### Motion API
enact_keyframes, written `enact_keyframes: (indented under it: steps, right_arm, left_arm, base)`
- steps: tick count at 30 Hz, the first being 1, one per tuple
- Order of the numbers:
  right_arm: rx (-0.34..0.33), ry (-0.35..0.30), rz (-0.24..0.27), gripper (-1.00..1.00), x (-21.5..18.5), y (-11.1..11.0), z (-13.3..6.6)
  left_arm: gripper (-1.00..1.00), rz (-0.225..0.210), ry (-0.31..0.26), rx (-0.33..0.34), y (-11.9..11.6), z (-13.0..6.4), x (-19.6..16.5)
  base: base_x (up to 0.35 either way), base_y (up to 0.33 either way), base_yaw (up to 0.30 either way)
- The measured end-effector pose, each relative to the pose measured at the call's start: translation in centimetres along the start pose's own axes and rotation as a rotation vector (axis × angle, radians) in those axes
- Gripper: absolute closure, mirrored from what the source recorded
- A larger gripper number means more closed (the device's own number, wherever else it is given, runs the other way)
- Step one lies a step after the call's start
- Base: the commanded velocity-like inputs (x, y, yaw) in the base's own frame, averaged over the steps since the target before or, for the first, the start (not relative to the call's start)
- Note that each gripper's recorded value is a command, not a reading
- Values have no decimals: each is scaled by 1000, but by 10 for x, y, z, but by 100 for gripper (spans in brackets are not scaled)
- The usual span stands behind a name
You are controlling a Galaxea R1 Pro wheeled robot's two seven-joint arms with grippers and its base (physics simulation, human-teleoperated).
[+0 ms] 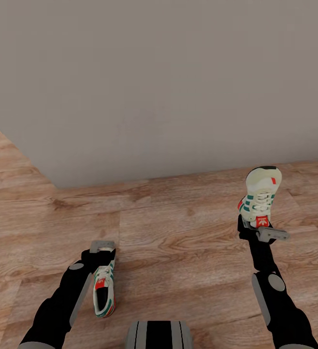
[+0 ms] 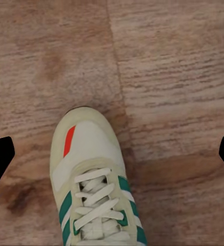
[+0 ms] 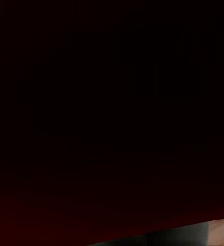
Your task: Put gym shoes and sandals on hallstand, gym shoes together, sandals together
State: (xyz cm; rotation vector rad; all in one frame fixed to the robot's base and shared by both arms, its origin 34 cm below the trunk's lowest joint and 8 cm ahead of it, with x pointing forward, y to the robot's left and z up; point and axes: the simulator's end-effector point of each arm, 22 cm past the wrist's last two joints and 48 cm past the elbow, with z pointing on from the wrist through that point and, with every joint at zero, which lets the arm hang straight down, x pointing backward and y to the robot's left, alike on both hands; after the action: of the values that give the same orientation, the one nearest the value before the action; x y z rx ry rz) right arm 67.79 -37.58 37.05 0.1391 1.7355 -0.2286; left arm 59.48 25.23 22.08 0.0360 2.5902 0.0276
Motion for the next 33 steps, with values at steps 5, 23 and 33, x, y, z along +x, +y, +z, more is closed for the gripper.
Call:
enact_keyframes:
  steps: [5,23,33]
  right_arm:
    - [-1,0,0,100,0,0,0]
    - [-1,1,2,100,0,0,0]
    - [-1,1,3,100,1,0,0]
  left_arm:
    - [-100,0,-1,0,0,0,0]
    - [-100,0,0,1,0,0,0]
    - [-100,-6,-1,6,0,0,0]
  base:
    - [22,-22,0]
    - [1,-1,0]
    - [0,0,0]
